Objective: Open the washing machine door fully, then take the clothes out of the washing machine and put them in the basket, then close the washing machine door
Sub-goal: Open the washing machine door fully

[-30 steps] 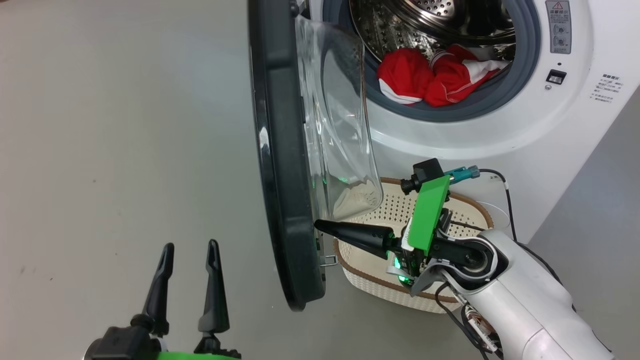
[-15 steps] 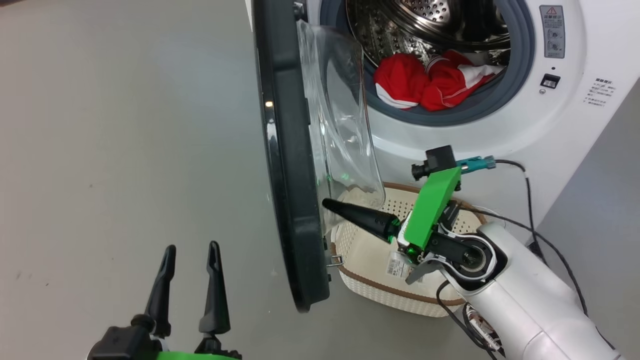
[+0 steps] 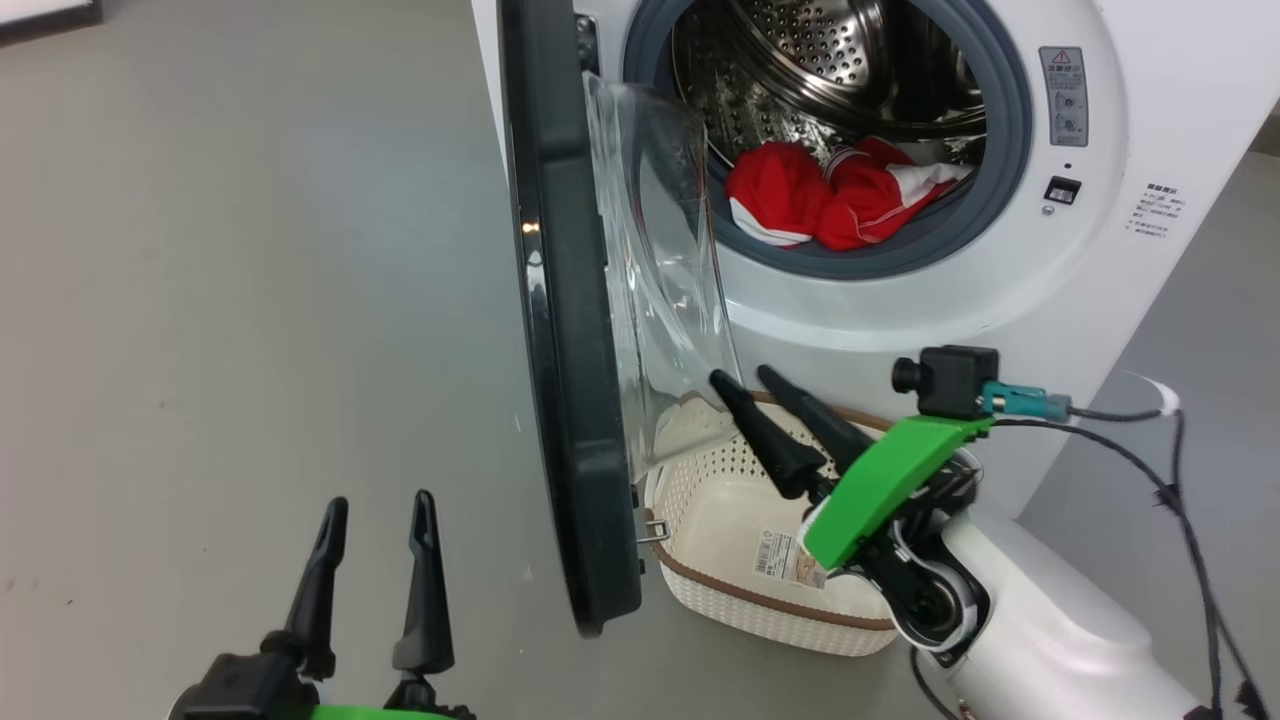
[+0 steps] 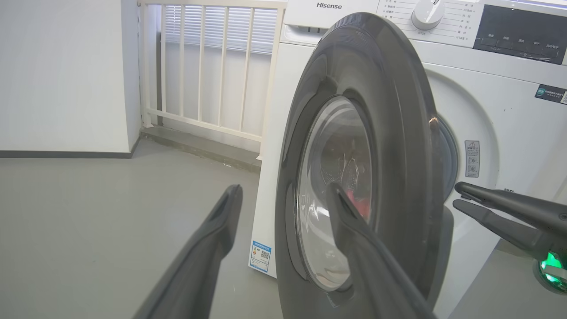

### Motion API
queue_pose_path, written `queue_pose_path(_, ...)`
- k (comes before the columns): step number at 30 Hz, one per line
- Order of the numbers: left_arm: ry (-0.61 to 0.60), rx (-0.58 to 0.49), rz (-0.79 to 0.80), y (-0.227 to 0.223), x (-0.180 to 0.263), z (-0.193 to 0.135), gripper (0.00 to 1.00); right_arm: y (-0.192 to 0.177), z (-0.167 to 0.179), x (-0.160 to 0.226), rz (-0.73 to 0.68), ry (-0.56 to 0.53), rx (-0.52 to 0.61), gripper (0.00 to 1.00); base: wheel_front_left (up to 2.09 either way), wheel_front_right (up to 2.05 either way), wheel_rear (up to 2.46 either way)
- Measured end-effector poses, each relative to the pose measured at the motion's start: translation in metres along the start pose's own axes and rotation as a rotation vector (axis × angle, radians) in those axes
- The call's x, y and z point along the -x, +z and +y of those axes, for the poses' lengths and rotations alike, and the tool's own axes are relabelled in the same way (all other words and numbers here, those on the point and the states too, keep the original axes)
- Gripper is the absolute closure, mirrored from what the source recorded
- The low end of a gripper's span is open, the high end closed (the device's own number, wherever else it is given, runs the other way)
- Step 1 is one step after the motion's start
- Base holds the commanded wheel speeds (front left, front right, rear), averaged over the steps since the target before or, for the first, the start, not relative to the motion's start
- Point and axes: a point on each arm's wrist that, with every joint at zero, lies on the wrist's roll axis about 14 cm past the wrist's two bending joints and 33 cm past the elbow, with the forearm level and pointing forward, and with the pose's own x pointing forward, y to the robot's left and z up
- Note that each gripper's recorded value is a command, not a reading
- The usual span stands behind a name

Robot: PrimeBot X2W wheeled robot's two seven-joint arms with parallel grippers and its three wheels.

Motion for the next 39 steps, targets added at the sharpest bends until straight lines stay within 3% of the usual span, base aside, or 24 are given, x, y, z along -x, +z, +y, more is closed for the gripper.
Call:
queue_pose_path(9, -0.011, 0.008, -0.05, 0.015, -0.001, -0.002, 0.0, 0.035, -0.028, 0.02, -0.19, -0.085, 0.391, 0.0, 0.0, 0.0, 0.0)
queue_pose_path(18, -0.015, -0.037, -0.053, 0.015, 0.003, 0.0, 0.0, 0.058, -0.036, 0.059, -0.328, -0.188, 0.642, 0.0, 0.0, 0.0, 0.0)
queue_pose_path(22, -0.014, -0.052, -0.074, 0.021, 0.003, 0.001, 0.0, 0.058, -0.036, 0.076, -0.353, -0.218, 0.696, 0.0, 0.0, 0.0, 0.0)
queue_pose_path(39, -0.015, -0.046, -0.043, 0.011, 0.007, 0.0, 0.0, 0.034, -0.049, 0.108, -0.33, -0.273, 0.639, 0.0, 0.0, 0.0, 0.0)
